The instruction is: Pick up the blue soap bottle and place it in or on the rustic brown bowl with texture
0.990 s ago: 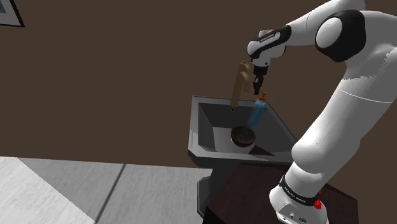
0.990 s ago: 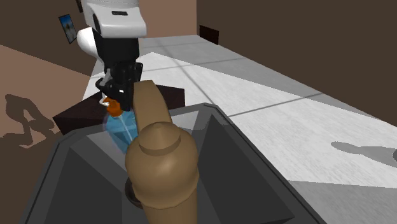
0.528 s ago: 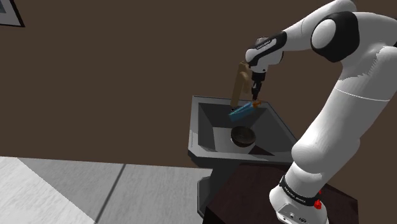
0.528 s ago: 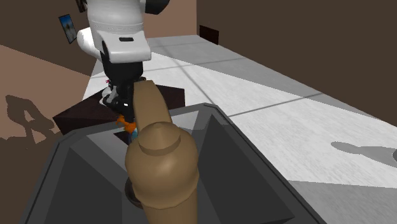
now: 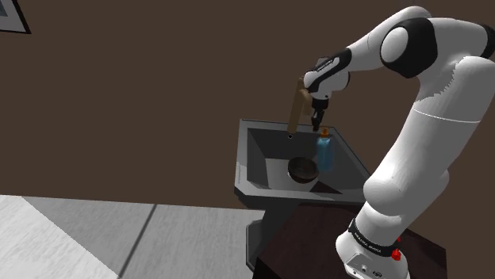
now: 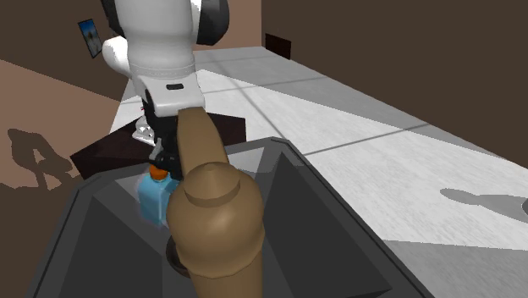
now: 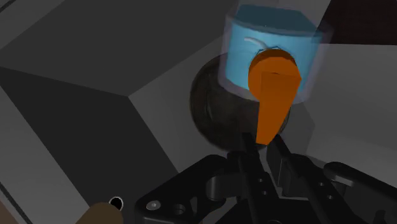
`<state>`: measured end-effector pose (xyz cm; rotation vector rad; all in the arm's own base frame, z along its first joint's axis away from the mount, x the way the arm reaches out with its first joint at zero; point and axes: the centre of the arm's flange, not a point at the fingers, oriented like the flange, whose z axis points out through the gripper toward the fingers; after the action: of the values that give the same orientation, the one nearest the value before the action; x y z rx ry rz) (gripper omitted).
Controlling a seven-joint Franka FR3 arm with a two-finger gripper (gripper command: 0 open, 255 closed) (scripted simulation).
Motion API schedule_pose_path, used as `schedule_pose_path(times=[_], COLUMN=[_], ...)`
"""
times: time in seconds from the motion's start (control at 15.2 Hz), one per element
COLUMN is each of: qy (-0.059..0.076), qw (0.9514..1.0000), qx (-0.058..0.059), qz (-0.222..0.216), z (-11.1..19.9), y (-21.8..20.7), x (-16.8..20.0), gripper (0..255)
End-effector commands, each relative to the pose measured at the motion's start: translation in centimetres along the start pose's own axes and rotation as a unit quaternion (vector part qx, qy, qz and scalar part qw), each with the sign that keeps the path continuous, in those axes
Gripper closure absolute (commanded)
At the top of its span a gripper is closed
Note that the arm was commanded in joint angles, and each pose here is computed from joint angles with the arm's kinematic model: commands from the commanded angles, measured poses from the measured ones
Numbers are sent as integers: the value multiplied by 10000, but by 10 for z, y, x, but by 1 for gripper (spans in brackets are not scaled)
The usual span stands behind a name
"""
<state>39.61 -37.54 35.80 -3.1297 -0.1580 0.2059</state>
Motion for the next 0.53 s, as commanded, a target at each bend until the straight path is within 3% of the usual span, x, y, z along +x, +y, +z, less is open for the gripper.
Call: schedule_pose_path(times=[0.0, 0.46], qy=[4, 4], qw=[10000, 10000], qx=[-3, -3], qz=[1, 1], z=[11, 41], y=[0, 0], x=[2, 6], gripper=[255, 255])
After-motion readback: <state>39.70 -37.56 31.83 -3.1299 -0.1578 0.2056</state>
